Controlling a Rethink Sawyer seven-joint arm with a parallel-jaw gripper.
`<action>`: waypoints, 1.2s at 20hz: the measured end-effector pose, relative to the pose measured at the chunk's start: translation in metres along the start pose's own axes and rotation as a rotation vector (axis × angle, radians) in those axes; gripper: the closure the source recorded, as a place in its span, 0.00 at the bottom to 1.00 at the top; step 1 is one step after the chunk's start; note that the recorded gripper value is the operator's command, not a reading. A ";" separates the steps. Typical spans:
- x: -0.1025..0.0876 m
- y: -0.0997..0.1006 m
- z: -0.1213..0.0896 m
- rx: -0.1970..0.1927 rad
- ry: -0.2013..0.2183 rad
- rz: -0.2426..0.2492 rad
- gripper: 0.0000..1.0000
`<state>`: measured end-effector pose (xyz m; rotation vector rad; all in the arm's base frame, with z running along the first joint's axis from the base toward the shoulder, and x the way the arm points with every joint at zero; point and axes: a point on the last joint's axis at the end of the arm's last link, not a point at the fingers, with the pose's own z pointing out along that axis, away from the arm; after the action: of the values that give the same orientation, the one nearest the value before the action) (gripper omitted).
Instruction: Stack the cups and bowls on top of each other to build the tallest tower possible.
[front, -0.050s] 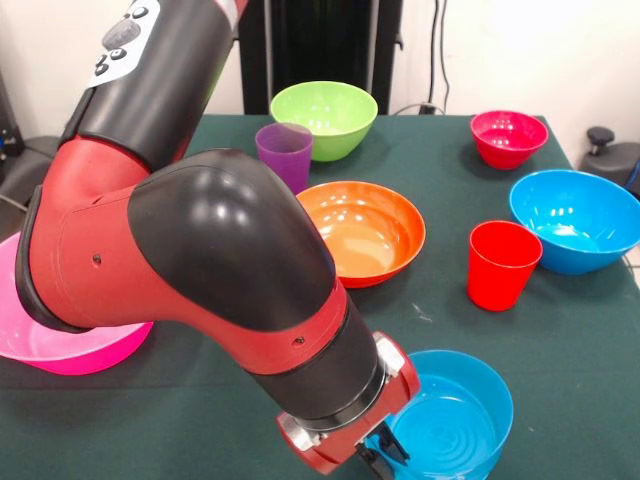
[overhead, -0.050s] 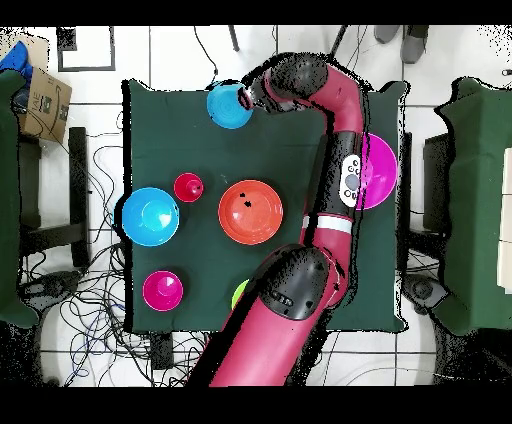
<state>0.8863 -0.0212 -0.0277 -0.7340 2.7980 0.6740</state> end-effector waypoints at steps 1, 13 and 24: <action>0.000 0.000 0.000 0.000 0.000 0.000 1.00; 0.003 -0.003 0.000 0.009 0.012 0.000 1.00; 0.024 -0.002 -0.009 0.014 0.101 -0.039 1.00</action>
<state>0.8657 -0.0370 -0.0265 -0.8399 2.8678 0.6264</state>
